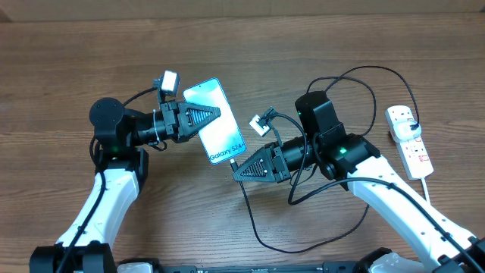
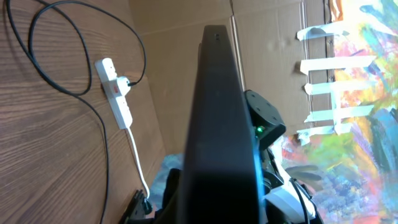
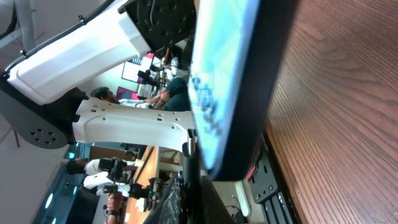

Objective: Plug charger to phone and switch on socket

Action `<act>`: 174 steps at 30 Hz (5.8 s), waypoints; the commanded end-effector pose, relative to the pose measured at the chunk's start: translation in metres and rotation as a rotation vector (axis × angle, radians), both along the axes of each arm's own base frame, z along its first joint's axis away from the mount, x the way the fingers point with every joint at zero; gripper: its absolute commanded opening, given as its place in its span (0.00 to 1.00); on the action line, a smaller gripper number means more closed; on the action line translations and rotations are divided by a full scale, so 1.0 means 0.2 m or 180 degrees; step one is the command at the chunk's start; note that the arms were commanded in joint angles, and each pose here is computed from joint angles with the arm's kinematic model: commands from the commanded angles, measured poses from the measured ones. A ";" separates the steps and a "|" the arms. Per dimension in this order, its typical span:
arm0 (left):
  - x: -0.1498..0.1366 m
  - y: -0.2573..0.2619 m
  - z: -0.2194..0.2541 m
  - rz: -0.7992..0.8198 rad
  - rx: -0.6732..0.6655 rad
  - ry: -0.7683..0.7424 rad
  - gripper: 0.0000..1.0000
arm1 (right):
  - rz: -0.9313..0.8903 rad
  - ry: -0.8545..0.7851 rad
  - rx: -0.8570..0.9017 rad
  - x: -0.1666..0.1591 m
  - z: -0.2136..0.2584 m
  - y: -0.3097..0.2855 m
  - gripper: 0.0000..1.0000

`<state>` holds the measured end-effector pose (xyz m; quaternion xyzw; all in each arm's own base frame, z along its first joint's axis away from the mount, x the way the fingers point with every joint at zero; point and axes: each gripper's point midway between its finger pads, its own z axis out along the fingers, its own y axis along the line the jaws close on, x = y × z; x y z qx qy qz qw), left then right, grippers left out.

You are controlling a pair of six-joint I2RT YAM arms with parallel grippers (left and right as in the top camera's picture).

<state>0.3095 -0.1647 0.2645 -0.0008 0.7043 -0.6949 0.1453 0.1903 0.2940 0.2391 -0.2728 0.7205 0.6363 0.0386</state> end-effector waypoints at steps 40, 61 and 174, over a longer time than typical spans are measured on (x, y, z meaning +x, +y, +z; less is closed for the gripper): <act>-0.05 -0.02 0.02 -0.0202 0.0068 -0.0394 0.04 | -0.0125 -0.0176 -0.0147 0.00 0.02 0.04 0.04; -0.05 -0.02 0.02 -0.0200 0.0082 -0.0472 0.04 | -0.0077 -0.0113 -0.0137 -0.02 0.02 0.03 0.04; 0.03 0.00 -0.06 0.0097 0.0223 -0.0554 0.04 | -0.1998 -0.2069 -0.1657 0.23 -0.08 0.04 0.10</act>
